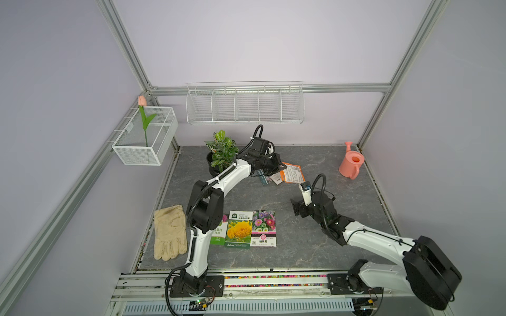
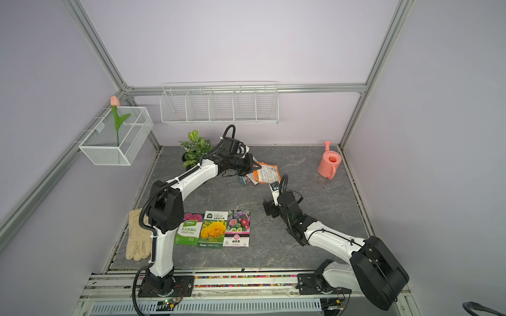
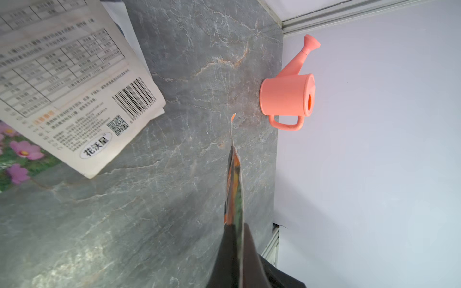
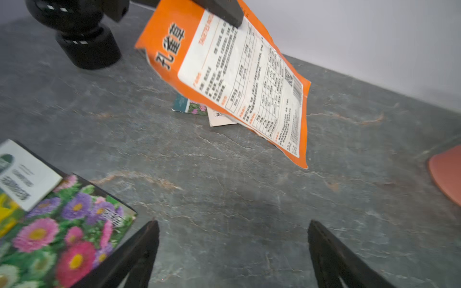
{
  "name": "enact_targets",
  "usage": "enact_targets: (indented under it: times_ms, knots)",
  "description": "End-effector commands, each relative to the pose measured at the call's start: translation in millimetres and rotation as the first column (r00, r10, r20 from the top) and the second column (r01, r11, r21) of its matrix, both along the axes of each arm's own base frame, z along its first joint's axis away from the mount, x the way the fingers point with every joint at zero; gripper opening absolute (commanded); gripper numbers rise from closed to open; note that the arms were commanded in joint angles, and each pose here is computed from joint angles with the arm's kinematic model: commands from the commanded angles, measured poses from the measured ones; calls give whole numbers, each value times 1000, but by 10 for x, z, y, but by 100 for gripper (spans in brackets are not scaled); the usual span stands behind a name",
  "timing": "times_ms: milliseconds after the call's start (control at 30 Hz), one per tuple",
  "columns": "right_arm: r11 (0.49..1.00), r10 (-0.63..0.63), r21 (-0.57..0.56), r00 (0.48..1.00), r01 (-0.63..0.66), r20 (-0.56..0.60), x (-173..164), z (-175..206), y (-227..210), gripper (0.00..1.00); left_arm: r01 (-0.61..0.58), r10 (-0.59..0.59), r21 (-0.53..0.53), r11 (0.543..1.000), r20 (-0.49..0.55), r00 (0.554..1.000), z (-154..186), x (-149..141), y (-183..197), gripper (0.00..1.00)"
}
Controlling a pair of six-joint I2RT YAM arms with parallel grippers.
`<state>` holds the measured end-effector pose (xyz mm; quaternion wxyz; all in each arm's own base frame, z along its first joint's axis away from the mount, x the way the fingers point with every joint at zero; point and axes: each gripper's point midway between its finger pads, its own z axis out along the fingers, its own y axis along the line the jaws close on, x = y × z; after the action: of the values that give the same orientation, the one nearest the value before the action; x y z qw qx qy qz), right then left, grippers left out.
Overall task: Arrange the seed packets in a row
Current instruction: Pick up the seed packet from the center of the board.
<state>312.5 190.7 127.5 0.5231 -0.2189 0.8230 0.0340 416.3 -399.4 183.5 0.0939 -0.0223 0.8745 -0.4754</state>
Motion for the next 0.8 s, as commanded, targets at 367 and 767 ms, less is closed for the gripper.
enact_targets:
  times_ms: [367,767]
  knots:
    - [929,11,-353,946,111,324,145,397,263,93,33,-42,-97,995,-97,994,280,-556,87,0]
    - [957,-44,-267,969,110,244,72,629,170,7,60,-70,-113,992,-90,993,297,-663,99,15]
